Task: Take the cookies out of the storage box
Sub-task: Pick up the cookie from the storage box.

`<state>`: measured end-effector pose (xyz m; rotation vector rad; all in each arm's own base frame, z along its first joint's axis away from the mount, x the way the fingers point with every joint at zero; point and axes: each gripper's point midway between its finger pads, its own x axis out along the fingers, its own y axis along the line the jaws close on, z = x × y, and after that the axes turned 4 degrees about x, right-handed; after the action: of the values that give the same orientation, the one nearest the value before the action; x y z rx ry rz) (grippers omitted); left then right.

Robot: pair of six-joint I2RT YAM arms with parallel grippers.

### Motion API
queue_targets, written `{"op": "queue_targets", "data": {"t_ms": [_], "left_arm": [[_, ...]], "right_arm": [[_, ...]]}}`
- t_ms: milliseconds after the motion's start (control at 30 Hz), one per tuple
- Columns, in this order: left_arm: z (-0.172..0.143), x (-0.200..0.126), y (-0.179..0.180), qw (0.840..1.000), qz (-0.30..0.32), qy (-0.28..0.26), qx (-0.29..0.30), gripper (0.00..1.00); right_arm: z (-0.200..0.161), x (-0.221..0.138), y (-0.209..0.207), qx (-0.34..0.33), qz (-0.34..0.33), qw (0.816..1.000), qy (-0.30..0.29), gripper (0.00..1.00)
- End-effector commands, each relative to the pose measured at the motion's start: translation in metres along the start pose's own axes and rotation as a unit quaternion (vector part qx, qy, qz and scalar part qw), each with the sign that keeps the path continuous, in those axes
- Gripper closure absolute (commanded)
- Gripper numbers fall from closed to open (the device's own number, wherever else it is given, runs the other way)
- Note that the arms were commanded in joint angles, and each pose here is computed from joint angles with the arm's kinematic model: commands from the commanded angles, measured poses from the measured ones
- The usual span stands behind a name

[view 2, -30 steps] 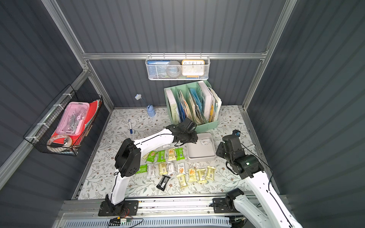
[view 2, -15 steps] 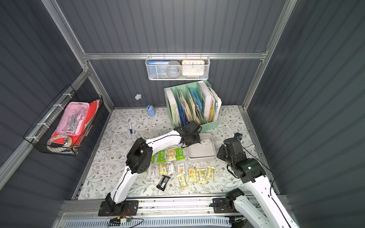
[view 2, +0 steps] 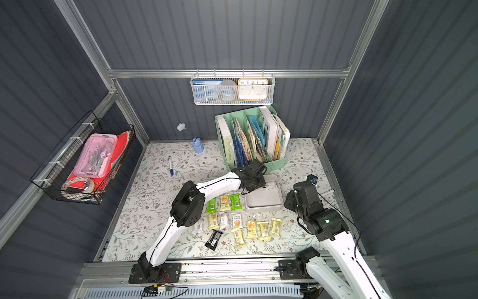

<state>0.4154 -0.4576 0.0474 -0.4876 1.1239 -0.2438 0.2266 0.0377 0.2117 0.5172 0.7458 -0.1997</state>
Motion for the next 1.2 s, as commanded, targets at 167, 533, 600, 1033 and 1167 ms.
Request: {"op": "queue_targets", "data": {"t_ms": [167, 533, 600, 1033, 1167], "left_arm": [[-0.011, 0.017, 0.006, 0.999, 0.016, 0.014, -0.028, 0.68], [-0.016, 0.021, 0.010, 0.999, 0.020, 0.022, -0.043, 0.90], [-0.017, 0.021, 0.013, 0.998, 0.025, 0.025, -0.044, 0.91], [-0.028, 0.020, 0.019, 0.997, 0.059, 0.028, -0.040, 0.78], [-0.036, 0.025, 0.022, 0.996, 0.070, 0.036, -0.040, 0.78]], "right_arm": [[-0.006, 0.000, -0.007, -0.001, -0.011, 1.000, 0.010, 0.51], [-0.007, 0.000, -0.008, -0.001, -0.013, 1.000, 0.010, 0.52], [-0.007, 0.000, -0.008, -0.001, -0.013, 1.000, 0.010, 0.52], [-0.009, 0.001, -0.009, 0.003, -0.011, 1.000, 0.011, 0.52], [-0.008, -0.001, -0.010, 0.004, -0.012, 1.000, 0.008, 0.52]]}}
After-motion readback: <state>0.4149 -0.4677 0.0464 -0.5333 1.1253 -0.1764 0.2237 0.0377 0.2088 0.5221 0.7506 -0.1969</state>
